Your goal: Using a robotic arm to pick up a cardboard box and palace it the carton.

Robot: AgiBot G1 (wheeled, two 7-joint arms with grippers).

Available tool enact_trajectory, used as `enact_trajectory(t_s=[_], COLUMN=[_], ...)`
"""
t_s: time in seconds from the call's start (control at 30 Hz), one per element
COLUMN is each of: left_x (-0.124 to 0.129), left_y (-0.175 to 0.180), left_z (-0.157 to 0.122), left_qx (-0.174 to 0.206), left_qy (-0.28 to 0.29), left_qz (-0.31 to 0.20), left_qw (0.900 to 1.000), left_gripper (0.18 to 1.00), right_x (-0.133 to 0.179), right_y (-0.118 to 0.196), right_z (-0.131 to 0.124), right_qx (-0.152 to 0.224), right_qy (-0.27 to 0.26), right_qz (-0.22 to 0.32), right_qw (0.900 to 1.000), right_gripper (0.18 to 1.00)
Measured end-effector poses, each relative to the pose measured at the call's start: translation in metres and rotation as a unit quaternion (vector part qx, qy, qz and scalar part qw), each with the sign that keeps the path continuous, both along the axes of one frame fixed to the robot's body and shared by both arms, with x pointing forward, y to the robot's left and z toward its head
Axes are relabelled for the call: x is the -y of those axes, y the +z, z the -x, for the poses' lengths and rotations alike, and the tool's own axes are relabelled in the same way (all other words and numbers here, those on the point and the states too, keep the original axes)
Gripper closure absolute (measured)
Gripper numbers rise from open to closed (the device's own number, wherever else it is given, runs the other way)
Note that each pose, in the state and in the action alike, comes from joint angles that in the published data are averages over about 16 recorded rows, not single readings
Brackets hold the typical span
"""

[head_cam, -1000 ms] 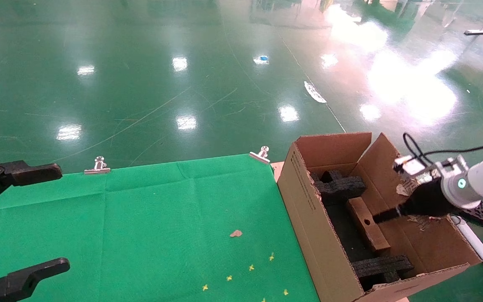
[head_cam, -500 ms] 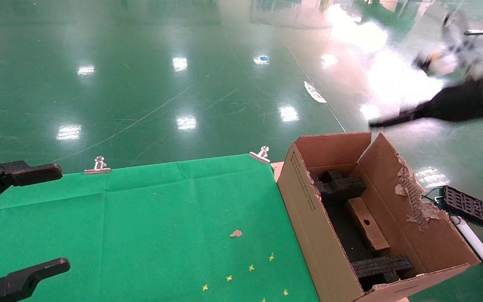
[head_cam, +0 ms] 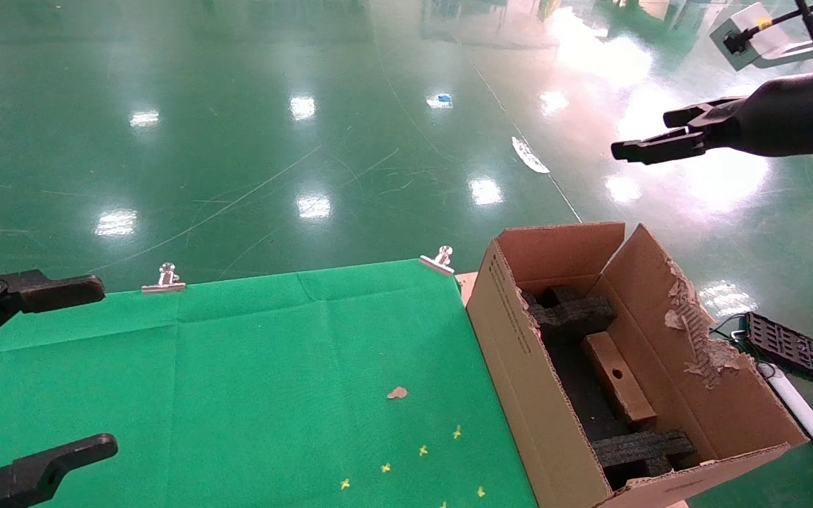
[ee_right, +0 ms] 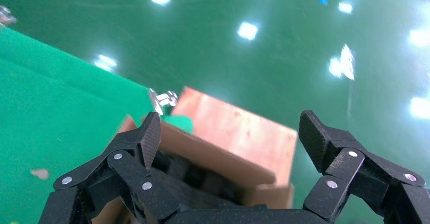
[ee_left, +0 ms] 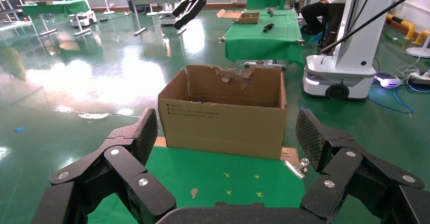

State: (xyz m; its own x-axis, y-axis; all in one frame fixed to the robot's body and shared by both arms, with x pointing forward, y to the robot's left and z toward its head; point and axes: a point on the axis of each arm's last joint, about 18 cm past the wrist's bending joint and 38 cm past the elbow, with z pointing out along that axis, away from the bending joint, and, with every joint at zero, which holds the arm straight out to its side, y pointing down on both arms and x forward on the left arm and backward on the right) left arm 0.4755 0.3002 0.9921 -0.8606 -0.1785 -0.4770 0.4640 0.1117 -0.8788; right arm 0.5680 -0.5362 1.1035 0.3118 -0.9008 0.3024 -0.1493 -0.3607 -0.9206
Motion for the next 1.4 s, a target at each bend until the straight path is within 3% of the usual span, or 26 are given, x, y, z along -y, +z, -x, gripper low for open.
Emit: enact_trajectory(t_s=[0.3, 0.63, 1.0, 1.4], left_x=[0.000, 0.000, 0.000, 0.000], left_y=[0.000, 0.000, 0.000, 0.000], left_z=[0.000, 0.000, 0.000, 0.000], left_qx=[0.000, 0.000, 0.000, 0.000], left_qy=[0.000, 0.000, 0.000, 0.000], left_qz=[0.000, 0.000, 0.000, 0.000], left_qw=[1.0000, 1.0000, 1.0000, 1.0000], left_gripper=[0.184, 0.184, 0.184, 0.184], right_x=[-0.049, -0.108, -0.160, -0.202], right_y=[-0.017, -0.041, -0.065, -0.086], right_z=[-0.014, -0.018, -0.004, 0.028], right_qx=[0.008, 0.019, 0.042, 0.079], right_qy=[0.094, 0.208, 0.319, 0.421], right_qz=[0.002, -0.001, -0.010, -0.019], right_qw=[0.996, 0.978, 0.947, 0.903], right_gripper=[0.178, 0.178, 0.178, 0.178])
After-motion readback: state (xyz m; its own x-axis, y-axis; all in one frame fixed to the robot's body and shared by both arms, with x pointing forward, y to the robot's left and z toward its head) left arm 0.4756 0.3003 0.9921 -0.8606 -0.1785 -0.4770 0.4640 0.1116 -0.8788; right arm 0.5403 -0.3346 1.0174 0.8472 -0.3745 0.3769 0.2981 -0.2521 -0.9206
